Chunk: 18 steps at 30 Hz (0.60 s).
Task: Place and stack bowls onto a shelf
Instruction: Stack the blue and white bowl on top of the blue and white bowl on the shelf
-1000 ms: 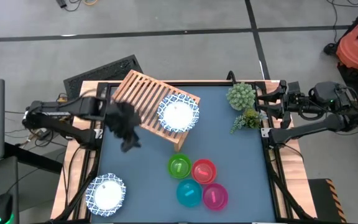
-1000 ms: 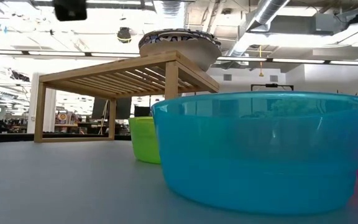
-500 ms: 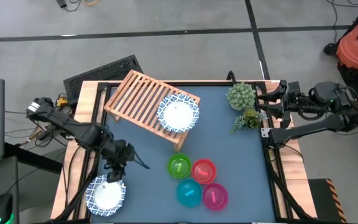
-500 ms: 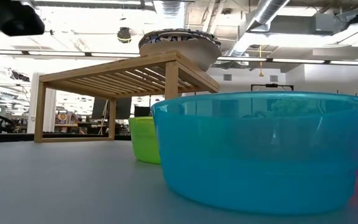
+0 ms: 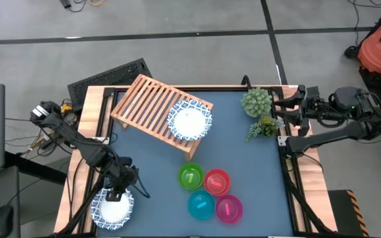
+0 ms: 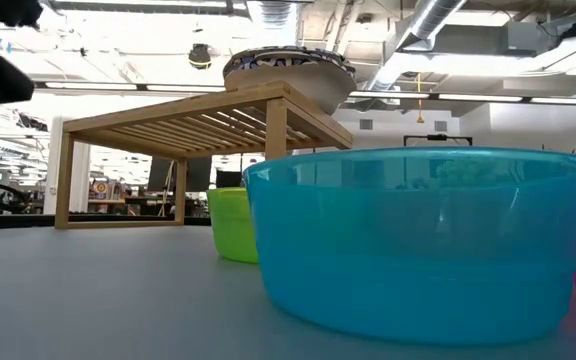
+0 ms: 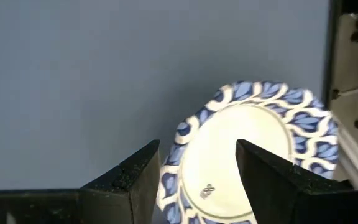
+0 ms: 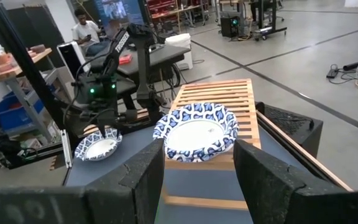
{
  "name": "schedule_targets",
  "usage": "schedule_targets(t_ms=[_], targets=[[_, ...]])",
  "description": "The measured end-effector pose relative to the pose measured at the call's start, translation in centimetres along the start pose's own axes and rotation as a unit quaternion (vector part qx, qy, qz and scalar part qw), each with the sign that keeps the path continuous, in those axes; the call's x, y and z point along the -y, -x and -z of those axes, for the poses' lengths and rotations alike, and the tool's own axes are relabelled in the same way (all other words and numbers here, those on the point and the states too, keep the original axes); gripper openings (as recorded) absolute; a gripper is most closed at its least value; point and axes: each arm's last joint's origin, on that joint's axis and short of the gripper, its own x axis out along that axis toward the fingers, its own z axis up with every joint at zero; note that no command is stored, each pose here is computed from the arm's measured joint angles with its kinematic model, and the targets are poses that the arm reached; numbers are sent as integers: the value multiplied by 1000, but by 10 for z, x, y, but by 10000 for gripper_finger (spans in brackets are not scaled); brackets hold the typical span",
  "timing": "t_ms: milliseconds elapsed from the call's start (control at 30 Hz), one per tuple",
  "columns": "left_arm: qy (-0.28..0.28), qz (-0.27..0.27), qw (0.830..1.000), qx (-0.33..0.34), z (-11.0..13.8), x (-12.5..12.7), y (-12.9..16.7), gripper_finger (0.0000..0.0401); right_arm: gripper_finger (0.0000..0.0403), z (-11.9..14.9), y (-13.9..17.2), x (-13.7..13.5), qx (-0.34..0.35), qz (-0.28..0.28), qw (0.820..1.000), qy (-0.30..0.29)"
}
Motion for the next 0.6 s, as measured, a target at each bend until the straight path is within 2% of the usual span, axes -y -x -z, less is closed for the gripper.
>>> schedule_targets(t_ms=[267,467,600], targets=[[-4,-10,1000,-17,11,-8,-16,192,218,0,0,1,3,11,1000,1],[-18,36,999,8,11,-8,-29,192,218,0,0,1,3,11,1000,1],[-13,32,999,9,13,-11,-33,192,218,0,0,1,3,11,1000,1]])
